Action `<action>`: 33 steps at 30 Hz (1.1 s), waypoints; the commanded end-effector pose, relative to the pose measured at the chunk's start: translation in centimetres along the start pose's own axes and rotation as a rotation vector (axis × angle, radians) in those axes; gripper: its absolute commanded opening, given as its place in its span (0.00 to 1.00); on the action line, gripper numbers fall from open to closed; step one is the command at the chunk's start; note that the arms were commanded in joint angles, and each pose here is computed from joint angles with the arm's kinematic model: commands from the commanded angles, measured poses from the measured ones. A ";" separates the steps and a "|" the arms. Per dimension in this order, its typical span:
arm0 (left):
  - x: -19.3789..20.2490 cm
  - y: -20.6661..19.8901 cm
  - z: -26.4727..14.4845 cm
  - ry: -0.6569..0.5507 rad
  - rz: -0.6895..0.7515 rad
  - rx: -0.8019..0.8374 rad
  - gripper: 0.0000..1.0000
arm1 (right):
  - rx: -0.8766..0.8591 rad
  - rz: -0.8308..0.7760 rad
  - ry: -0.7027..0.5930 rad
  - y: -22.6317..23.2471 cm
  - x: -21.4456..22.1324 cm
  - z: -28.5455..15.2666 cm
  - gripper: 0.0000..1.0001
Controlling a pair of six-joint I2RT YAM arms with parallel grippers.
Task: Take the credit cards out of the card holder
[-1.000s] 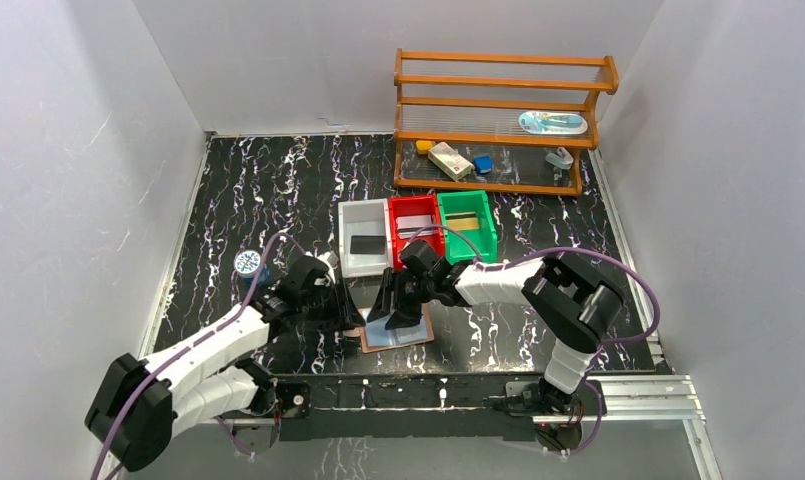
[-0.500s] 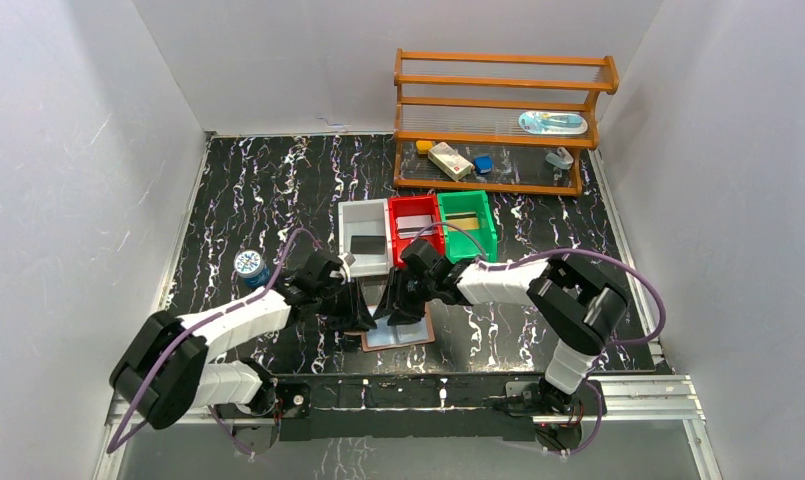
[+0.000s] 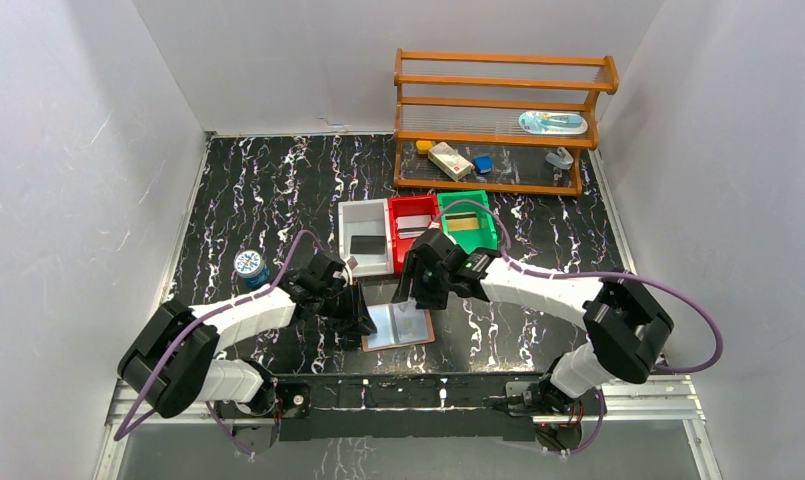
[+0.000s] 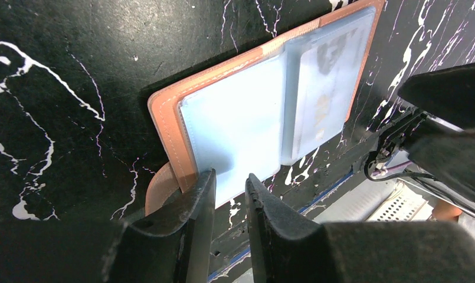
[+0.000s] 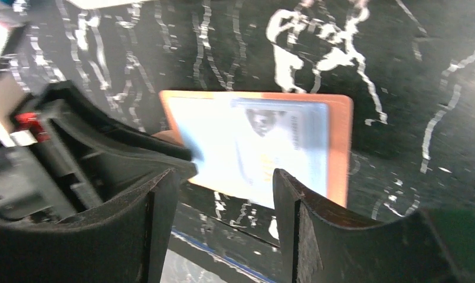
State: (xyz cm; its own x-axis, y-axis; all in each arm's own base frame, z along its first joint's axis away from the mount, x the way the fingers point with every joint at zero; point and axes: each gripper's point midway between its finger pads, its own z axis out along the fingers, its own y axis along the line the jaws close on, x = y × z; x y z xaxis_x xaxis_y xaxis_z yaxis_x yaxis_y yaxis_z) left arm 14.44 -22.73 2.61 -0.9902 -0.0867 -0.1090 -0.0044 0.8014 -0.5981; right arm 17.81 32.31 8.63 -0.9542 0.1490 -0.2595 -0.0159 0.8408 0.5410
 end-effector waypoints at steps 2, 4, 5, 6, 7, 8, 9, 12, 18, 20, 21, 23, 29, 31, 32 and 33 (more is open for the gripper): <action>0.6 0.5 -0.2 0.020 0.013 -0.021 0.24 | 0.120 -0.035 0.025 -2.6 0.7 -0.1 0.68; 0.5 0.4 -0.2 0.019 0.014 -0.019 0.24 | 0.113 -0.044 0.048 -2.4 0.9 0.3 0.67; 0.5 0.4 -0.2 0.019 0.014 -0.019 0.24 | 0.115 -0.048 0.055 -2.3 1.0 0.5 0.67; 0.5 0.4 -0.2 0.020 0.015 -0.020 0.24 | 0.115 -0.050 0.065 -2.3 1.1 0.8 0.67; 0.5 0.4 -0.2 0.018 0.015 -0.019 0.24 | 0.113 -0.052 0.074 -2.3 1.2 1.1 0.67; 0.5 0.4 -0.2 0.018 0.015 -0.020 0.24 | 0.110 -0.055 0.087 -2.3 1.4 1.4 0.67; 0.5 0.4 -0.2 0.018 0.015 -0.021 0.24 | 0.104 -0.056 0.097 -2.2 1.6 1.7 0.66; 0.6 0.4 -0.2 0.022 0.016 -0.023 0.24 | 0.086 -0.059 0.128 -2.0 2.1 2.5 0.64; 0.6 0.5 -0.2 0.028 0.019 -0.026 0.24 | 0.106 -0.070 0.110 -2.0 1.8 2.3 0.56; 0.7 0.6 -0.1 0.030 0.019 -0.028 0.24 | 0.119 -0.080 0.095 -1.9 1.5 2.0 0.56; 0.6 0.6 -0.1 0.029 0.020 -0.028 0.24 | 0.130 -0.085 0.095 -2.0 1.6 1.8 0.56; 0.6 0.6 -0.1 0.030 0.020 -0.029 0.24 | 0.134 -0.094 0.091 -1.7 1.4 1.6 0.58; 0.7 0.6 -0.2 0.031 0.020 -0.026 0.24 | 0.121 -0.108 0.094 -0.8 1.7 1.2 0.61; 0.7 0.6 -0.2 0.029 0.019 -0.025 0.24 | 0.118 -0.111 0.089 -0.5 1.5 1.1 0.61; 0.7 0.6 -0.2 0.028 0.020 -0.024 0.24 | 0.127 -0.116 0.083 -0.4 1.4 1.0 0.61; 0.7 0.6 -0.2 0.029 0.019 -0.025 0.24 | 0.140 -0.122 0.076 -0.3 1.3 0.9 0.61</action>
State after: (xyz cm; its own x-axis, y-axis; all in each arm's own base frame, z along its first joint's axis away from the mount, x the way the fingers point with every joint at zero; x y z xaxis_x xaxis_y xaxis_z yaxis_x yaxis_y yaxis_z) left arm 14.33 -22.66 2.57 -0.9909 -0.0725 -0.1133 0.0095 0.8028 -0.5962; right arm 16.02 31.62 5.45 -0.9795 0.0111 -0.2013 -0.0699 0.9179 0.3905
